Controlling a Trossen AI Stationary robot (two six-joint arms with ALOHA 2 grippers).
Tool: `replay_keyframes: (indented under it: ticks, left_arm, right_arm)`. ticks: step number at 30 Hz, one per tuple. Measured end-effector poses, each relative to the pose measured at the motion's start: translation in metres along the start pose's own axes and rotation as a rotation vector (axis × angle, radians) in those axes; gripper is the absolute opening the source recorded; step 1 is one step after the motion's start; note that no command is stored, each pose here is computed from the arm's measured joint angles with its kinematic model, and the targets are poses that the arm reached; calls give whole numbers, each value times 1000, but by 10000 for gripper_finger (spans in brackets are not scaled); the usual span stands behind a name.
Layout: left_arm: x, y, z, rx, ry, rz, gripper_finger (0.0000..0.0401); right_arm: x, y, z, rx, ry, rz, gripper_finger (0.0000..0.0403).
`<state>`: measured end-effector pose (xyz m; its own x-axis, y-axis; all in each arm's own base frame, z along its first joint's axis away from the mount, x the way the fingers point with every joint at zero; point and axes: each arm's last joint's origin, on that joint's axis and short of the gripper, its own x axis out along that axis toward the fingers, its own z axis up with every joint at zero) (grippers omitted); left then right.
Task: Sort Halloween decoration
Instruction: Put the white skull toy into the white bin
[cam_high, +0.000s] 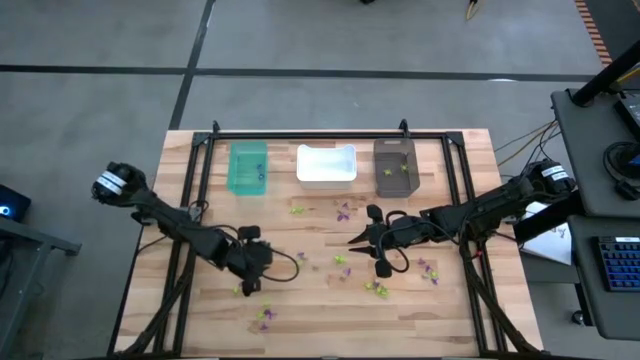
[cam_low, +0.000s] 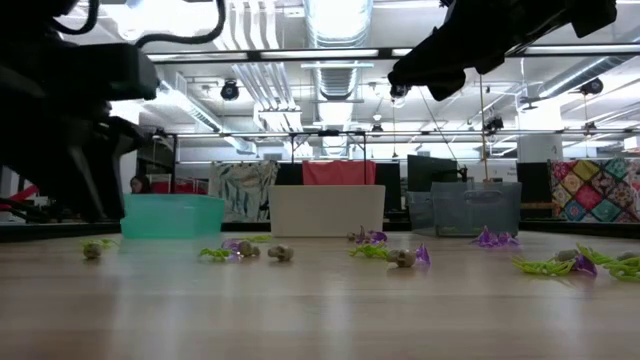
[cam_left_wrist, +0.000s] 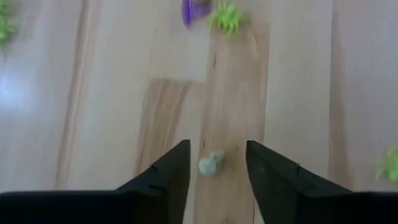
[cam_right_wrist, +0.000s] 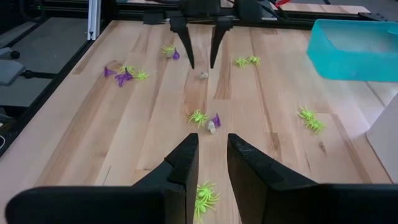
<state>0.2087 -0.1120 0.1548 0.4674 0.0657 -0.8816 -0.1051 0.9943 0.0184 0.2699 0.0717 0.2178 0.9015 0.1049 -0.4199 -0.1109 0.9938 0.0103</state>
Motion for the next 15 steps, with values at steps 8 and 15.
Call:
replay_keyframes:
  ticks: [8, 15]
  left_arm:
    - [9, -4, -8, 44, 50, 23, 176]
    - [20, -5, -13, 64, 84, 52, 156]
  right_arm:
    - [0, 0, 0, 0, -2, -17, 75]
    - [0, 0, 0, 0, -1, -17, 75]
